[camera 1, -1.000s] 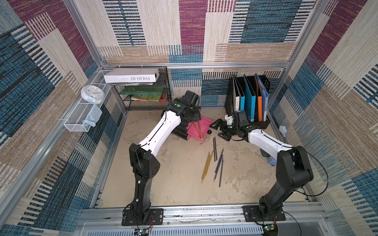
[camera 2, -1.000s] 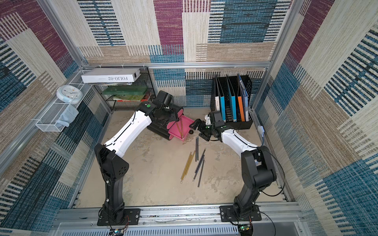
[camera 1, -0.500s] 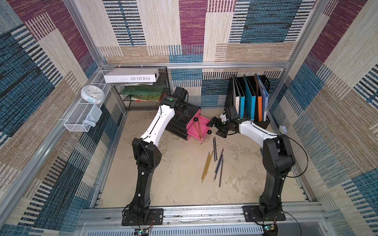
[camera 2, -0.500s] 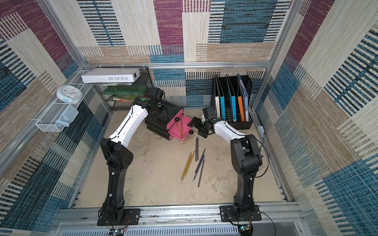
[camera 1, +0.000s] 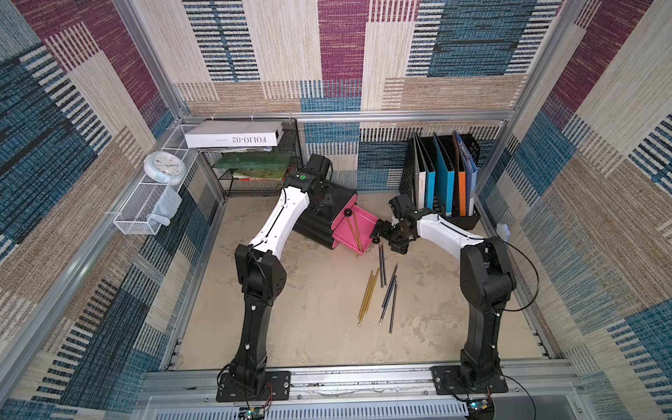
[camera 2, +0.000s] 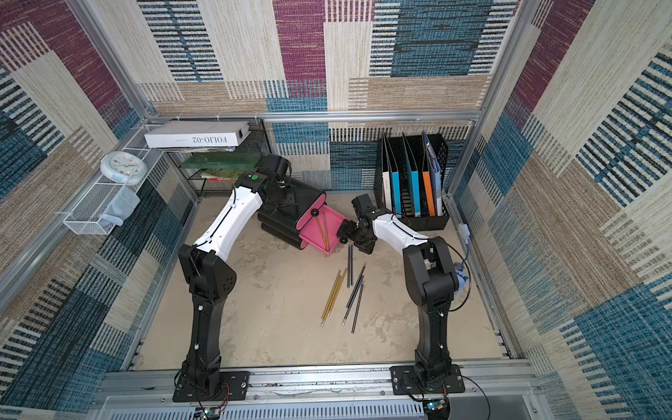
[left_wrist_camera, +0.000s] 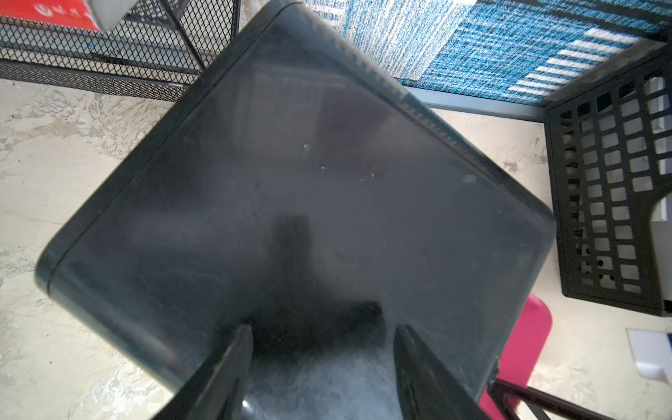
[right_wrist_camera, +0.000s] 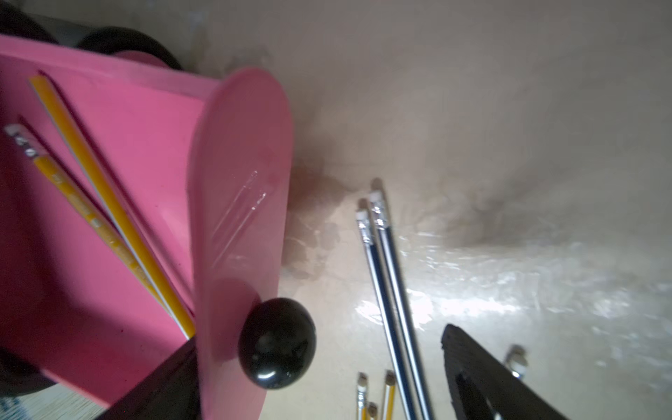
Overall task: Please place the pencils in the drawer according to their color
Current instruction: Open the drawer in the storage box.
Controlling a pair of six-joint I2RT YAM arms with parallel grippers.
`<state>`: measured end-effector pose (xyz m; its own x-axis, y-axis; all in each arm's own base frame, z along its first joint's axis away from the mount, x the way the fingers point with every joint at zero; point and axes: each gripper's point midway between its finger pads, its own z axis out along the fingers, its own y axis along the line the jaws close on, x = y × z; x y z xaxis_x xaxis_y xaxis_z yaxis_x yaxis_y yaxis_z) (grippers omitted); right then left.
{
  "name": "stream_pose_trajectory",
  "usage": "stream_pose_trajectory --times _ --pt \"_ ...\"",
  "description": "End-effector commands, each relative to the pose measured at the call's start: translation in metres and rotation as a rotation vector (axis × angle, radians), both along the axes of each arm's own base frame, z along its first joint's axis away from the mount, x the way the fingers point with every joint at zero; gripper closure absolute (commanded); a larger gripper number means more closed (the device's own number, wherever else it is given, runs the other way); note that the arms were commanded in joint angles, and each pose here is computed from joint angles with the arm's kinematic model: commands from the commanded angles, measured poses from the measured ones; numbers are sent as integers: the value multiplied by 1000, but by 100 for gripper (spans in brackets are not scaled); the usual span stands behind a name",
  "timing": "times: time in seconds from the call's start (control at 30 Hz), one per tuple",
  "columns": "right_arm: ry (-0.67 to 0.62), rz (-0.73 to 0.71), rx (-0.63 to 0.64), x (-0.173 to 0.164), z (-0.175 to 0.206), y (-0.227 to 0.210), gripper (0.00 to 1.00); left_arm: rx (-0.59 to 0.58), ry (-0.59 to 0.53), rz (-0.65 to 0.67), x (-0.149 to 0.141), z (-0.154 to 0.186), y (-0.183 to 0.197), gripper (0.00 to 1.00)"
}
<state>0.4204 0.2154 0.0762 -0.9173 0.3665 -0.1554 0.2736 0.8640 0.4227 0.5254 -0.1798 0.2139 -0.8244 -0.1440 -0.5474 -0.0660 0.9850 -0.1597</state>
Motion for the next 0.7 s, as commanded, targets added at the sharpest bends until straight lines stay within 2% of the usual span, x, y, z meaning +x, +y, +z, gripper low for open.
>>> stream_pose_trajectory --times 0.0,0.17,0.37,0.67 --pt "30 18 -40 -17 -5 -6 3 14 160 -17 -26 -30 3 34" --pt "22 26 -12 -31 2 0 3 13 164 -24 -26 -32 3 34" --pt "-41 39 56 -24 23 11 3 4 165 -37 -25 -32 1 34" --pt "-139 74 152 -13 70 27 1 -94 95 -112 -30 10 -17 34"
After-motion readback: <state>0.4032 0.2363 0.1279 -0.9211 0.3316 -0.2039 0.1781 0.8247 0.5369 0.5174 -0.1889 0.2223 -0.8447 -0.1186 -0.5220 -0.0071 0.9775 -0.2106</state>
